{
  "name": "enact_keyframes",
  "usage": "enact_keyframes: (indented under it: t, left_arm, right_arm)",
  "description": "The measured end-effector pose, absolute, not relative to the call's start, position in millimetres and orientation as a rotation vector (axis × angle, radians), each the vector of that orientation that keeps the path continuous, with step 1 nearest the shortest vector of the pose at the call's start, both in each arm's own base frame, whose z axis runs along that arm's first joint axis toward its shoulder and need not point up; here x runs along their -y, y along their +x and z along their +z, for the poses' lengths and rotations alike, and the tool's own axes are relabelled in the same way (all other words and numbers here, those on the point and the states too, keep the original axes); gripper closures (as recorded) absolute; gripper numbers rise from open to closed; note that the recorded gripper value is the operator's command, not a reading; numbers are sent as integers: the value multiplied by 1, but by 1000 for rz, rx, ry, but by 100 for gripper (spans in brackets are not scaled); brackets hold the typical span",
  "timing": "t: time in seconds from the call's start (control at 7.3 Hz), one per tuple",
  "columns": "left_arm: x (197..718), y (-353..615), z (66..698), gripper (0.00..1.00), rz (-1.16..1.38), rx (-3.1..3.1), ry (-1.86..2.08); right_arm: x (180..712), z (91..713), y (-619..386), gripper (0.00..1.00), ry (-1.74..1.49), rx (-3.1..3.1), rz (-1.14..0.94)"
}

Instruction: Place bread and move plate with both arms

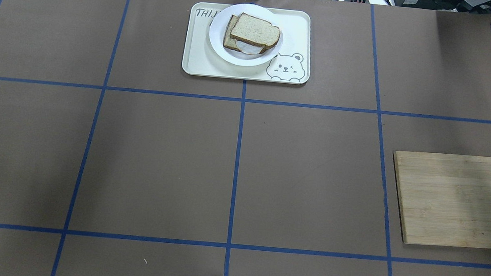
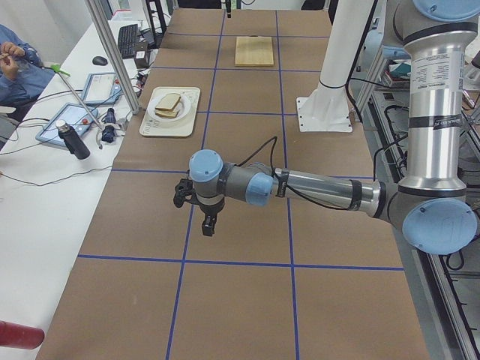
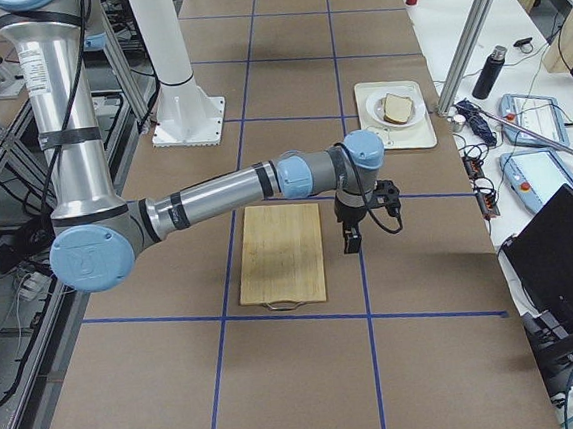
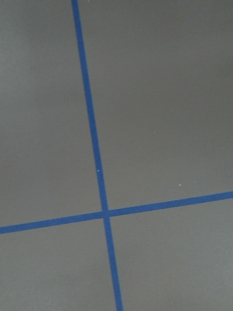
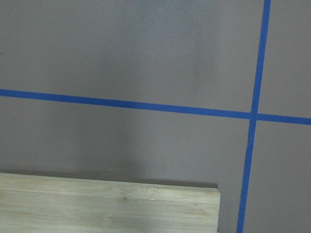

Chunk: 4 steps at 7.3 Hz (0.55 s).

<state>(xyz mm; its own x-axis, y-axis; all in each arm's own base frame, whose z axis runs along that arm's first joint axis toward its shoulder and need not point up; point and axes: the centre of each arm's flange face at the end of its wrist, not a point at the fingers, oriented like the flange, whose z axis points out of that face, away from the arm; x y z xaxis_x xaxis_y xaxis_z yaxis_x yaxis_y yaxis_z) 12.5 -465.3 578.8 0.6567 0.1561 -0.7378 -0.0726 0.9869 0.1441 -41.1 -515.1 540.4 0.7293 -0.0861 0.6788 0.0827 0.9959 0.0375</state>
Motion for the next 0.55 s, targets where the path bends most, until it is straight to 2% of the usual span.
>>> enact_keyframes:
  t: [0.55]
  left_arm:
    - [465,13,573,1,134,-846,117]
  right_arm:
    - [512,543,-41,0,6,746,-96]
